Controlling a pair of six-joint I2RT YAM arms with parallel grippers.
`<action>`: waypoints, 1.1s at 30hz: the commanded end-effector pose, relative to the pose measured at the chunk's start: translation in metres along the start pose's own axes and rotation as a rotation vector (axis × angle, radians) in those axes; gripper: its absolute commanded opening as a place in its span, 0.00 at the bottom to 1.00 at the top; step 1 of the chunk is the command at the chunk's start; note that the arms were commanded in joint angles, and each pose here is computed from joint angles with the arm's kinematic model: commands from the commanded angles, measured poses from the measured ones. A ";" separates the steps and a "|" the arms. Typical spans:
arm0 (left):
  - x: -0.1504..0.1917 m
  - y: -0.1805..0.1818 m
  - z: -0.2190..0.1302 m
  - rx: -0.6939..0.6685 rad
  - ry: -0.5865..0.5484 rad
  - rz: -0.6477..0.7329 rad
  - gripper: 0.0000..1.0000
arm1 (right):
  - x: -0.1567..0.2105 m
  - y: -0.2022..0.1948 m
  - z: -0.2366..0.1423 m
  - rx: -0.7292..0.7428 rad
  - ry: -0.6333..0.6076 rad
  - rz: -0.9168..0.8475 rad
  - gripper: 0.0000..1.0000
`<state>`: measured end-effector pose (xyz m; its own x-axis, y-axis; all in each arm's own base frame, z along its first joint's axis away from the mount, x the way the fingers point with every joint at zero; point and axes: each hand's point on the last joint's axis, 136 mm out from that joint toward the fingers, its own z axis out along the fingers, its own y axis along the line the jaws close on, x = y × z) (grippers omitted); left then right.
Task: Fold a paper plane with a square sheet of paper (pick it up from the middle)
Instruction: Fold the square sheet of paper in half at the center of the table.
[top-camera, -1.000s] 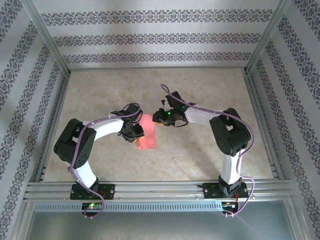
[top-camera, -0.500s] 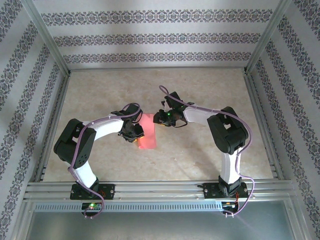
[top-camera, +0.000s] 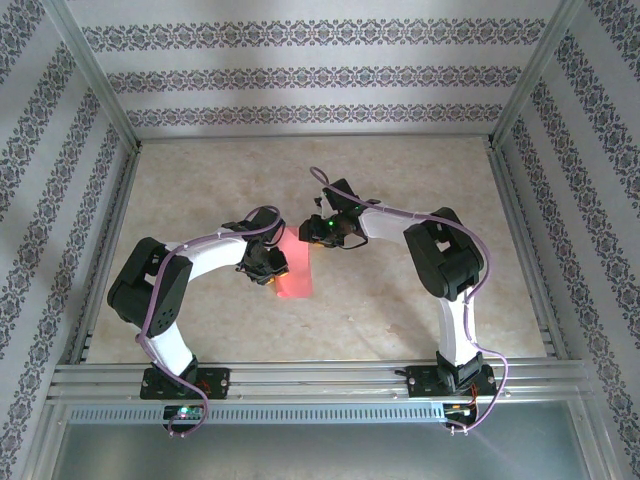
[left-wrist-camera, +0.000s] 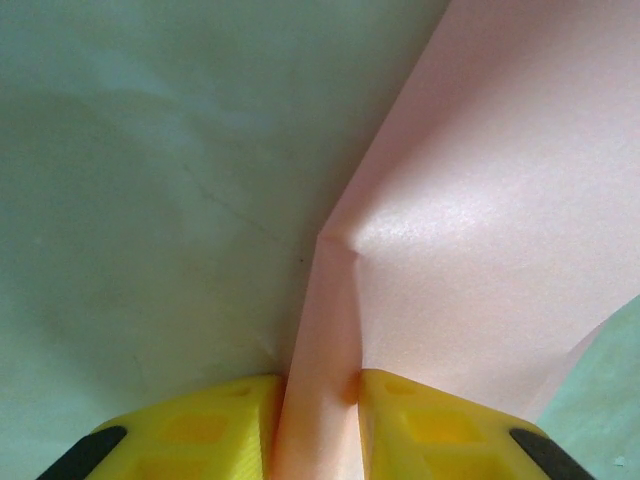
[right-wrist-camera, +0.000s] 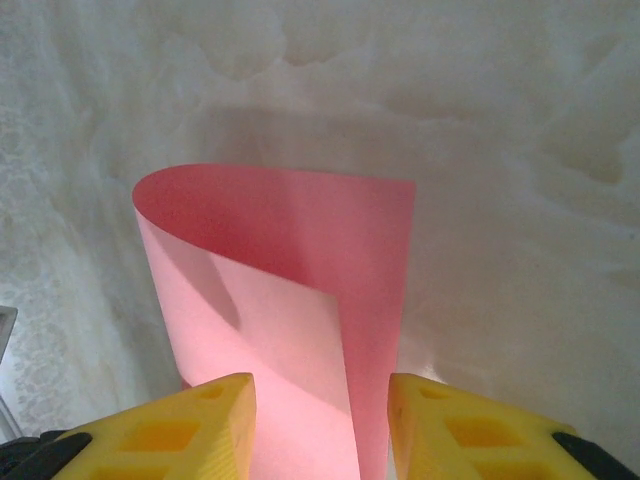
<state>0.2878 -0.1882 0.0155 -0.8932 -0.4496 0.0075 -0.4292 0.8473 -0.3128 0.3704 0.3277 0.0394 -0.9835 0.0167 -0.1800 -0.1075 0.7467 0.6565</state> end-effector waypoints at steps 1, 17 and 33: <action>0.001 0.013 0.019 -0.043 -0.016 -0.004 0.28 | 0.005 0.012 0.005 -0.066 0.035 -0.043 0.40; -0.001 0.012 0.016 -0.035 -0.025 -0.001 0.28 | 0.041 0.022 0.005 -0.173 0.123 -0.124 0.36; -0.038 -0.027 -0.066 0.264 -0.235 0.063 0.55 | 0.026 0.044 -0.058 -0.231 0.060 -0.070 0.00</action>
<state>0.3027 -0.1772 0.0548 -0.8761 -0.4665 -0.1218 -0.3694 0.8118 -0.4523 0.3323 0.3335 0.0770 -0.9752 -0.0964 -0.1991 -0.2162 0.6046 0.7666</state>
